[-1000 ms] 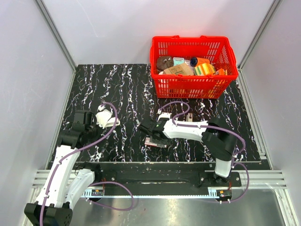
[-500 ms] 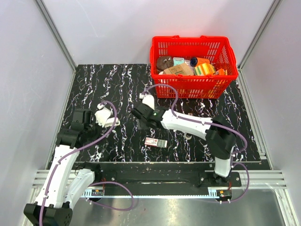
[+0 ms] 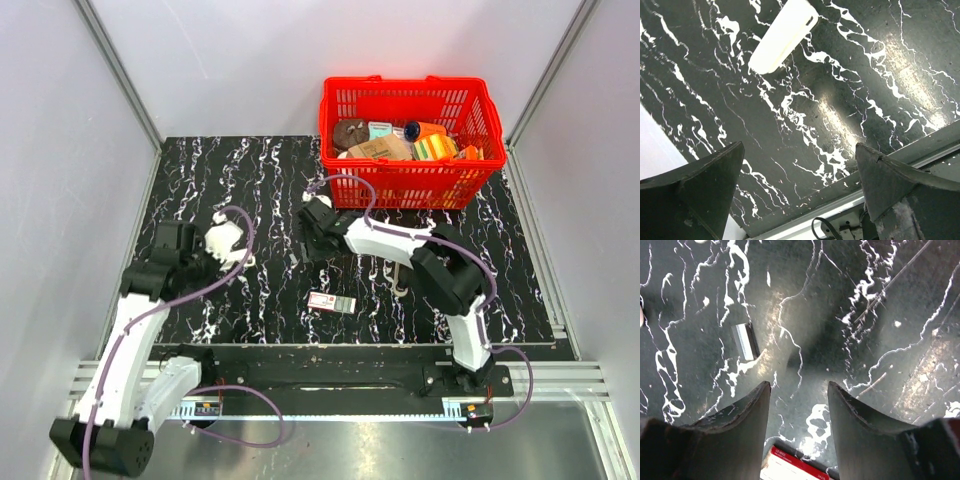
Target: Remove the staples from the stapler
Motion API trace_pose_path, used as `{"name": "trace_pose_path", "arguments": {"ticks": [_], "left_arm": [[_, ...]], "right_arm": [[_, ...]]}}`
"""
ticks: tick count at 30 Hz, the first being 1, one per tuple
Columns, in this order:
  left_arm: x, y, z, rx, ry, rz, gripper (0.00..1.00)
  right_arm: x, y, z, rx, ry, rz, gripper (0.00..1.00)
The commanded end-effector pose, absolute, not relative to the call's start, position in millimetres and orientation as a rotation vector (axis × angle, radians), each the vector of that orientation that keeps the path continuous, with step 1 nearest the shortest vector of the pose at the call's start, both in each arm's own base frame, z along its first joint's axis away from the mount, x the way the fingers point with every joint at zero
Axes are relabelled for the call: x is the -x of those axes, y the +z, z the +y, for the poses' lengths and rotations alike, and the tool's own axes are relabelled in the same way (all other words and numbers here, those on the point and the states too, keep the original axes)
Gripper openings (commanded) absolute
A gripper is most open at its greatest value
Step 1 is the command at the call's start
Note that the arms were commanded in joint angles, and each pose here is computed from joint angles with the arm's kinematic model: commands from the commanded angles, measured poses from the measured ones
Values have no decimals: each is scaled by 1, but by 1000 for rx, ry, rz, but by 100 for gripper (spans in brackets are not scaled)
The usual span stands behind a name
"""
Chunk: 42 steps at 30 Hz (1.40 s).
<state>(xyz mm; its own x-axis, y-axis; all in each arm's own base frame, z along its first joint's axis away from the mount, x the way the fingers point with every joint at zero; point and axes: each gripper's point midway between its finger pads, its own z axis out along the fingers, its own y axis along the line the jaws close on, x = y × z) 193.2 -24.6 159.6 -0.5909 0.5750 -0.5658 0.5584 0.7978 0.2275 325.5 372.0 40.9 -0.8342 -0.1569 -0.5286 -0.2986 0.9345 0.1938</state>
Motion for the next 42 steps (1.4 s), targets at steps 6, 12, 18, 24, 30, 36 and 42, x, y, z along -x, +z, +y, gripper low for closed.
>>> {"name": "trace_pose_path", "arguments": {"ticks": [6,12,18,24,30,36,42], "left_arm": [[-282,163,-78,-1164,-7,2194,99],[-315,122,-139,-1657,98,1813,99],[-358,91,-166,-1884,62,1773,99],[-376,68,-192,-2019,-25,1632,99],[-363,51,-200,-2129,-139,1572,99],[-353,42,-210,-2158,-188,1558,99],[-352,35,-224,-2177,-226,1546,98]], "right_arm": [[-328,79,357,251,474,2479,52],[-320,97,311,119,553,2402,51],[-313,112,285,50,583,2294,51],[-313,112,277,26,584,2291,49],[-315,109,271,-3,594,2303,49],[-316,107,269,-18,607,2309,48],[-317,107,266,-37,603,2307,44]]}}
